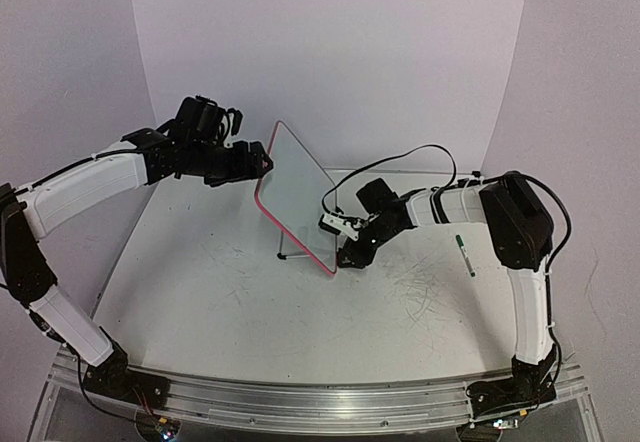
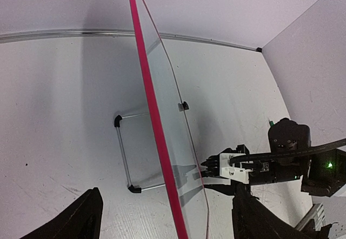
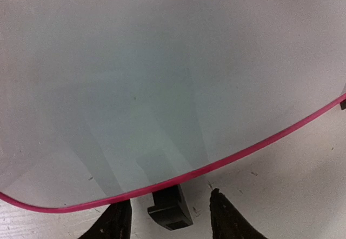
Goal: Write a sentence on the whiteboard
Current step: Adjust the whiteboard stand at the center of the board.
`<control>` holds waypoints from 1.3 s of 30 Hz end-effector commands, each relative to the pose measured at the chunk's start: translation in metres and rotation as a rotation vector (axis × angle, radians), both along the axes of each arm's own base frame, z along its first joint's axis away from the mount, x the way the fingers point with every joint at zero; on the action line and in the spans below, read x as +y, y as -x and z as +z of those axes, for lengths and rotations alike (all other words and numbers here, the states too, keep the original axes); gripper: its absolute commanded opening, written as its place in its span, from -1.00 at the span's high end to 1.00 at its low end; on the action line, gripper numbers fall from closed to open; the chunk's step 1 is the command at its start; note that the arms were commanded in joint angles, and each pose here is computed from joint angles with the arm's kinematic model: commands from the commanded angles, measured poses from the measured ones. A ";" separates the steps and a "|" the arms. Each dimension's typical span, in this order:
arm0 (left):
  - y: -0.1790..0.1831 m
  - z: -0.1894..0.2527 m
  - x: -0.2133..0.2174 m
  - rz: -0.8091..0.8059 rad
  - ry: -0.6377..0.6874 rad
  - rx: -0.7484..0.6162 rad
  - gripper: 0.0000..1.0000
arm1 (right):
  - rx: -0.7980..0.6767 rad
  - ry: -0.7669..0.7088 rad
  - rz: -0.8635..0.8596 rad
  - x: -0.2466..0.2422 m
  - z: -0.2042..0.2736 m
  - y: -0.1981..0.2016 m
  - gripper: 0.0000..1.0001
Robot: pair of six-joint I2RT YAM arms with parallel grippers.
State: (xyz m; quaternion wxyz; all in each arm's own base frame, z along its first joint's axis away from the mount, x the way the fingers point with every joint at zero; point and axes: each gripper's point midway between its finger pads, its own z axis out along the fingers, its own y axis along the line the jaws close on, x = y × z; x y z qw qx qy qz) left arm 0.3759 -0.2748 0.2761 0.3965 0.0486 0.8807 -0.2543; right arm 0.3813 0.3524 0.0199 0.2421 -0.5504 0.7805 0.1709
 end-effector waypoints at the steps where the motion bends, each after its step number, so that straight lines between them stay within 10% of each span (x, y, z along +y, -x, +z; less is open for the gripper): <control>1: 0.001 0.044 0.015 0.043 0.024 -0.104 -0.68 | -0.006 -0.030 0.001 0.014 0.009 -0.002 0.28; 15: 0.009 0.063 0.044 0.145 0.012 -0.171 -0.66 | -0.117 -0.152 -0.140 0.026 0.024 0.025 0.99; 26: 0.030 0.053 0.058 0.194 0.101 -0.129 -0.68 | -0.135 -0.262 -0.780 -0.011 0.028 0.051 1.00; 39: 0.078 0.024 0.065 0.156 0.279 -0.022 -0.74 | -0.150 -0.220 -1.031 0.018 -0.014 0.124 0.98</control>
